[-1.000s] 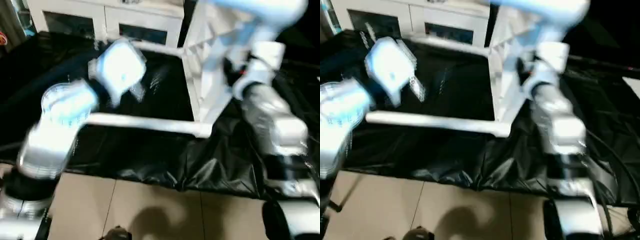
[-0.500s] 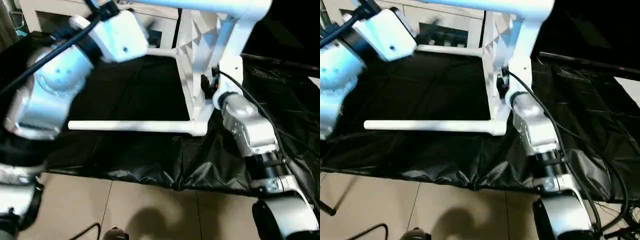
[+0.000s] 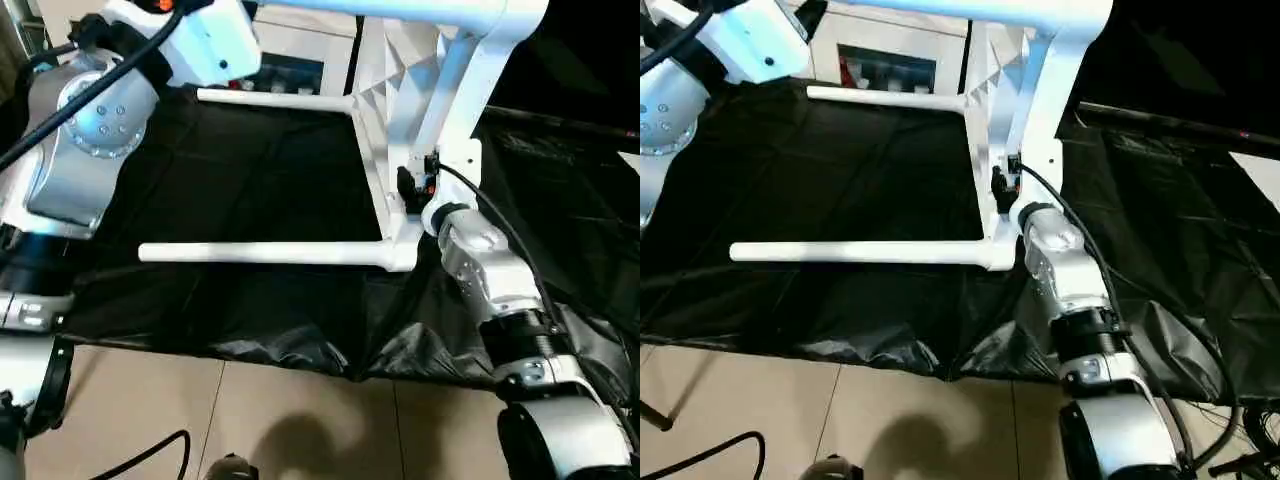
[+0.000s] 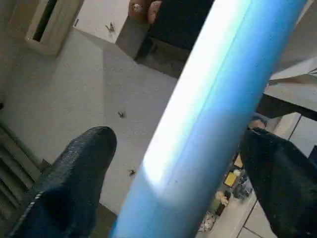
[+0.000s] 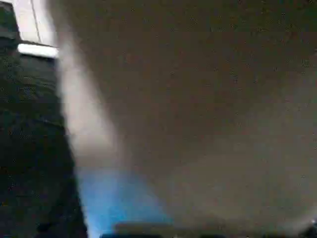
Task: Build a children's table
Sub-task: Flip table
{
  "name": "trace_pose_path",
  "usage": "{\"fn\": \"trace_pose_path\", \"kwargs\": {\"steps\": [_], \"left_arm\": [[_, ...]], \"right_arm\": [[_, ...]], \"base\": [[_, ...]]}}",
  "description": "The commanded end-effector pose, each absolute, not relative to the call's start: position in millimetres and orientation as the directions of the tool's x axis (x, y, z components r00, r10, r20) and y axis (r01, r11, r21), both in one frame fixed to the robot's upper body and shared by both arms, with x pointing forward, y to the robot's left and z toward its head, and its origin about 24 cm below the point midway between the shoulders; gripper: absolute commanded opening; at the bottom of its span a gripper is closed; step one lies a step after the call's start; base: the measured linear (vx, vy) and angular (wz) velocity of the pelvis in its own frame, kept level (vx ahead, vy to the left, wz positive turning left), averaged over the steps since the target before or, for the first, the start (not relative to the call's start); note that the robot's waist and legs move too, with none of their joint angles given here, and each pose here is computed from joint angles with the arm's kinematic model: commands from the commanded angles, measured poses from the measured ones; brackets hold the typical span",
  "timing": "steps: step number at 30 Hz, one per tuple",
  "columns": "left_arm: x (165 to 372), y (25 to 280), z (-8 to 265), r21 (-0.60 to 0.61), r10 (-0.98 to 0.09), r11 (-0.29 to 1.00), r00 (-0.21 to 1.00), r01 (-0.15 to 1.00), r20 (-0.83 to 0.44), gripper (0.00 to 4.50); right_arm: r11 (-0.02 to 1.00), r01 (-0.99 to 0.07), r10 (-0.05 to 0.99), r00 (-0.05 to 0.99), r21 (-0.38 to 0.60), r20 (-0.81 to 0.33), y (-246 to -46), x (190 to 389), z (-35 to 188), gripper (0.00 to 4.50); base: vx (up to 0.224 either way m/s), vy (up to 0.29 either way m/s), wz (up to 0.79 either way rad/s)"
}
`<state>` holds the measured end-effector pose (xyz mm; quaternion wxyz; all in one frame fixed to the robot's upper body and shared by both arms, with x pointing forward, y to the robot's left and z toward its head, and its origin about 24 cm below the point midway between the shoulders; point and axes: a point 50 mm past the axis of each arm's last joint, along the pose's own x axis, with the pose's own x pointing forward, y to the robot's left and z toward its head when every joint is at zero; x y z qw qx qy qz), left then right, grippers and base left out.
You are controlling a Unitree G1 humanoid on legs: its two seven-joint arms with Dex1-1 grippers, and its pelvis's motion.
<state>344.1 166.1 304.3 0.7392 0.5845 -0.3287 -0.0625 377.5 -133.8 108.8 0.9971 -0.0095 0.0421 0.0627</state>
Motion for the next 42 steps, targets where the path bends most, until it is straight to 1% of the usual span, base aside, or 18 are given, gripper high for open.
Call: {"fn": "trace_pose_path", "kwargs": {"steps": [1,4,6,9,11,16,19,20,25,28,29,31,32,36,37,38,39,42], "left_arm": [[343,161,310,0.895,-0.496,0.327,0.75,-0.304,0.437,4.13],[342,157,309,0.895,-0.517,0.348,0.74,-0.279,0.431,3.8],[341,152,305,0.899,-0.538,0.362,0.732,-0.248,0.418,3.73],[341,148,301,0.902,-0.556,0.373,0.726,-0.216,0.404,3.33],[341,148,300,0.902,-0.555,0.375,0.727,-0.215,0.404,3.29],[346,154,302,0.893,-0.513,0.398,0.756,-0.209,0.406,2.88],[350,159,302,0.891,-0.484,0.404,0.778,-0.207,0.4,2.85],[353,164,304,0.887,-0.454,0.411,0.796,-0.211,0.4,2.7],[356,172,307,0.878,-0.404,0.431,0.825,-0.209,0.395,2.51],[355,176,312,0.832,-0.376,0.516,0.819,-0.204,0.434,2.48],[354,177,315,0.786,-0.361,0.59,0.811,-0.183,0.46,2.43],[352,181,323,0.716,-0.331,0.673,0.79,-0.185,0.516,2.41],[352,181,323,0.714,-0.33,0.676,0.789,-0.186,0.518,2.41],[348,194,336,0.543,-0.216,0.813,0.758,-0.21,0.616,2.39],[348,194,336,0.543,-0.216,0.813,0.758,-0.21,0.616,2.39],[346,205,337,0.447,-0.134,0.864,0.75,-0.232,0.647,2.38],[346,209,334,0.395,-0.092,0.889,0.755,-0.232,0.649,2.38],[345,218,321,0.313,-0.024,0.925,0.789,-0.215,0.613,2.35]], "right_arm": [[0.994,-0.106,0.105,0.993,-0.011,-0.056,-140.5,382.0,116,2.39],[0.994,-0.106,0.105,0.993,-0.01,-0.048,-141.2,383.4,116,2.13],[0.994,-0.107,0.107,0.993,-0.011,-0.042,-142.1,384.3,116,2.06],[0.994,-0.11,0.109,0.994,-0.011,-0.028,-144.0,385.6,118,1.98],[0.994,-0.112,0.112,0.994,-0.013,-0.015,-145.5,386.9,120,1.97],[0.993,-0.108,0.109,0.994,-0.039,0.019,-150.8,388.7,127,1.97],[0.995,-0.09,0.092,0.995,-0.047,0.038,-157.6,389.9,133,1.97],[0.995,-0.076,0.08,0.995,-0.061,0.057,-164.9,390.9,139,1.97],[0.993,-0.063,0.072,0.994,-0.102,0.085,-177.5,391.7,148,1.97],[0.99,-0.036,0.053,0.992,-0.137,0.119,-191.1,392.0,160,1.97],[0.989,-0.012,0.034,0.988,-0.145,0.149,-200.7,393.0,172,1.97],[0.982,0.013,0.026,0.979,-0.191,0.201,-212.5,394.1,194,1.97],[0.981,0.014,0.026,0.979,-0.192,0.203,-213.0,394.1,194,1.97],[0.959,0.048,0.043,0.949,-0.278,0.313,-233.5,394.4,247,1.96],[0.959,0.048,0.043,0.949,-0.278,0.313,-233.5,394.4,247,1.96],[0.94,0.066,0.062,0.932,-0.336,0.357,-243.0,393.0,276,1.96],[0.931,0.074,0.069,0.926,-0.357,0.371,-246.5,392.1,289,1.96],[0.92,0.039,0.118,0.923,-0.391,0.368,-248.1,390.7,309,1.96]], "base": [[0.0,0.0,0.0],[0.0,0.0,0.0],[0.0,0.0,0.0],[0.0,0.0,0.0],[0.0,0.0,0.0],[0.0,0.0,0.0],[0.0,0.0,0.0],[0.0,0.0,0.0],[0.0,0.0,0.0],[0.0,0.0,0.0],[0.0,0.0,0.0],[0.0,0.0,0.0],[0.0,0.0,0.0],[0.0,0.0,0.0],[0.0,0.0,0.0],[0.0,0.0,0.0],[0.0,0.0,0.0],[0.0,0.0,0.0]]}}
